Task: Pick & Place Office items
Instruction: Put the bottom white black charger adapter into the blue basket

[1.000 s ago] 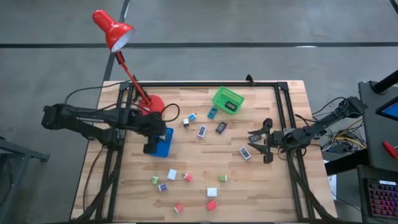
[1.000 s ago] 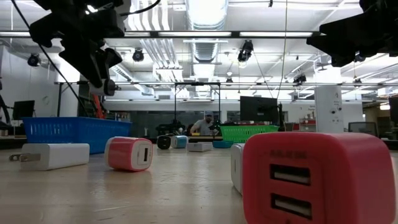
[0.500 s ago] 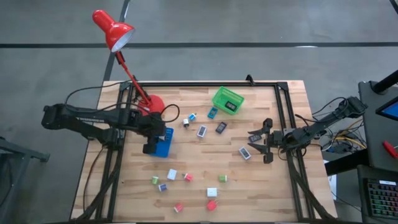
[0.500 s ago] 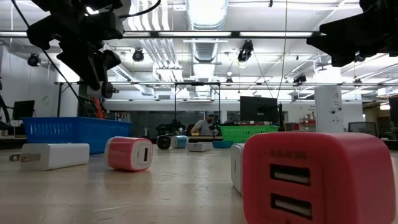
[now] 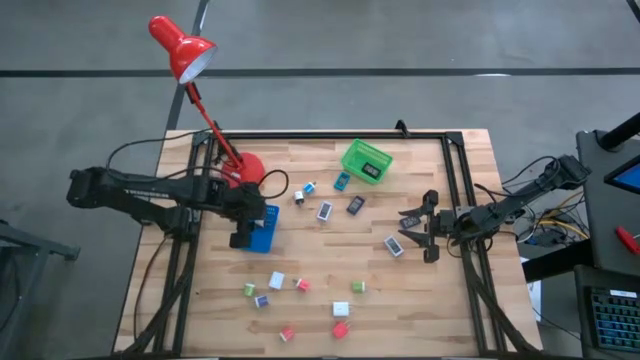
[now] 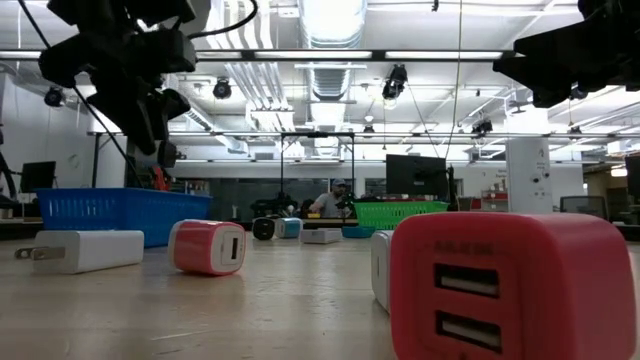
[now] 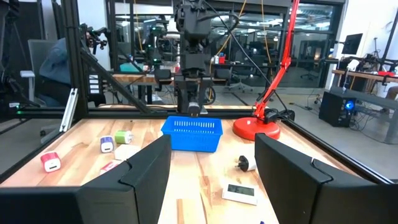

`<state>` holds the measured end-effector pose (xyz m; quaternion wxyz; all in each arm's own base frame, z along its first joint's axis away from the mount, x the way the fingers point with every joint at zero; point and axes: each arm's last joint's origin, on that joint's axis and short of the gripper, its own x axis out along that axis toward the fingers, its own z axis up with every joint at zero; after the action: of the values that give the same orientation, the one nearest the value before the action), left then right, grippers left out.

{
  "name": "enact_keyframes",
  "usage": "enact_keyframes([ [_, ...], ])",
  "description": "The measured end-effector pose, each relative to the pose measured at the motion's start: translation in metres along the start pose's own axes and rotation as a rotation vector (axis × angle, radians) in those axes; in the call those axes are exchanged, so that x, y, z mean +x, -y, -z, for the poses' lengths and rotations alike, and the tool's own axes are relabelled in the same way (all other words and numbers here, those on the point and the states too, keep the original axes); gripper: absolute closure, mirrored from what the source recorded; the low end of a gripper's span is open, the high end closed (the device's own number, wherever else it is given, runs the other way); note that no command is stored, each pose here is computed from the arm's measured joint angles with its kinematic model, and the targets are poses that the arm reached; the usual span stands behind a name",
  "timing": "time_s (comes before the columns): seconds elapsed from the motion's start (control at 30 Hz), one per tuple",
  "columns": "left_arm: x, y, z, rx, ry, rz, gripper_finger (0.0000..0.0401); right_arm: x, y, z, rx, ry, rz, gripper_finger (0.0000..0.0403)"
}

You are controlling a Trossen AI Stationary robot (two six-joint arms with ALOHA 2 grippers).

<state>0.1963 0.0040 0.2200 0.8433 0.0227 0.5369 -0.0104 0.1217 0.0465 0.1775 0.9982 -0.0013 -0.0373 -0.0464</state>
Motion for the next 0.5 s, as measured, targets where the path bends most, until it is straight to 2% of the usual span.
enact_keyframes([
  [0.5, 0.025, 0.003, 0.019, -0.042, -0.013, 0.044, 0.0281, 0.000, 0.000, 0.000, 0.000, 0.001, 0.000, 0.0180],
])
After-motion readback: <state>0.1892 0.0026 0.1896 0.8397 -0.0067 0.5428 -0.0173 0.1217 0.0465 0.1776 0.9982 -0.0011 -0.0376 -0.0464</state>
